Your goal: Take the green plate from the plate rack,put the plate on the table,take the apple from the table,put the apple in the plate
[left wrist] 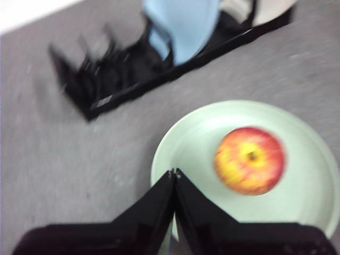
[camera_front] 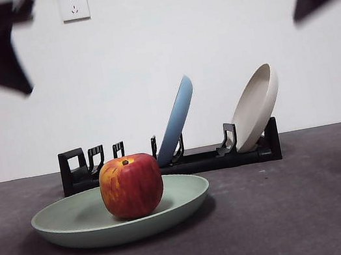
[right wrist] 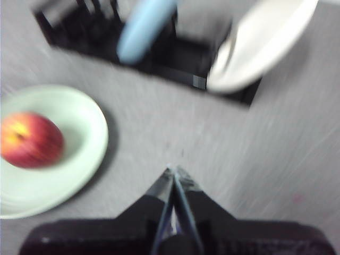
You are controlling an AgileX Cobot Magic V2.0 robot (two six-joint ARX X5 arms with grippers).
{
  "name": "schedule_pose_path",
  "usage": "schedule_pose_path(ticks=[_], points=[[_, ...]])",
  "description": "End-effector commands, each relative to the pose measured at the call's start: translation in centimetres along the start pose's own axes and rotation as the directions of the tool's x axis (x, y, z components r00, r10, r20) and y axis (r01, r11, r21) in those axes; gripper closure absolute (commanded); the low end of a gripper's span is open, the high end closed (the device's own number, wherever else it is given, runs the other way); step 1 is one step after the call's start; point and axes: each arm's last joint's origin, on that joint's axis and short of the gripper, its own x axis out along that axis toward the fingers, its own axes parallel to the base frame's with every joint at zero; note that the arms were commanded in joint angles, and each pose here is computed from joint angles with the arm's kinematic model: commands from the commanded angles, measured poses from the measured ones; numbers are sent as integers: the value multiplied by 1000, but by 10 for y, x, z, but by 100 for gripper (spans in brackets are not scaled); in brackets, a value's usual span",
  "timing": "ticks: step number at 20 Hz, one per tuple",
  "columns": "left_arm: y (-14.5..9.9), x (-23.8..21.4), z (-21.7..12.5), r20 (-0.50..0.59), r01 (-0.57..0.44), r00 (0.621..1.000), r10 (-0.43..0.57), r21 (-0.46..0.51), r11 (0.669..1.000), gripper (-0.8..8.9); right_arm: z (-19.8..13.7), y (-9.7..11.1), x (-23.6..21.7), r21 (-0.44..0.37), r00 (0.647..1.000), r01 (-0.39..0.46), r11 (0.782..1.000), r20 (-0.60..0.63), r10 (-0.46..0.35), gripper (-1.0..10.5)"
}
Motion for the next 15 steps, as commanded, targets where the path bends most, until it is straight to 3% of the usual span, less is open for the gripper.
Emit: schedule_pose_path(ticks=[1,5,7,15], points=[[5,9,-14,25,21,1000,-18,-105,994,823,-31,1,20,55,1000,-5,998,21,4,961],[7,17,-14,171,159,976,-137,-126,979,822,-49,1,30,67,999,2,998,49,-5,961],[7,15,-8,221,179,964,-148,-125,976,814,-49,1,30,67,999,2,998,50,-5,958],[7,15,-9,217,175,965,-145,-125,977,814,-49,1,29,67,999,2,998,46,-5,958]])
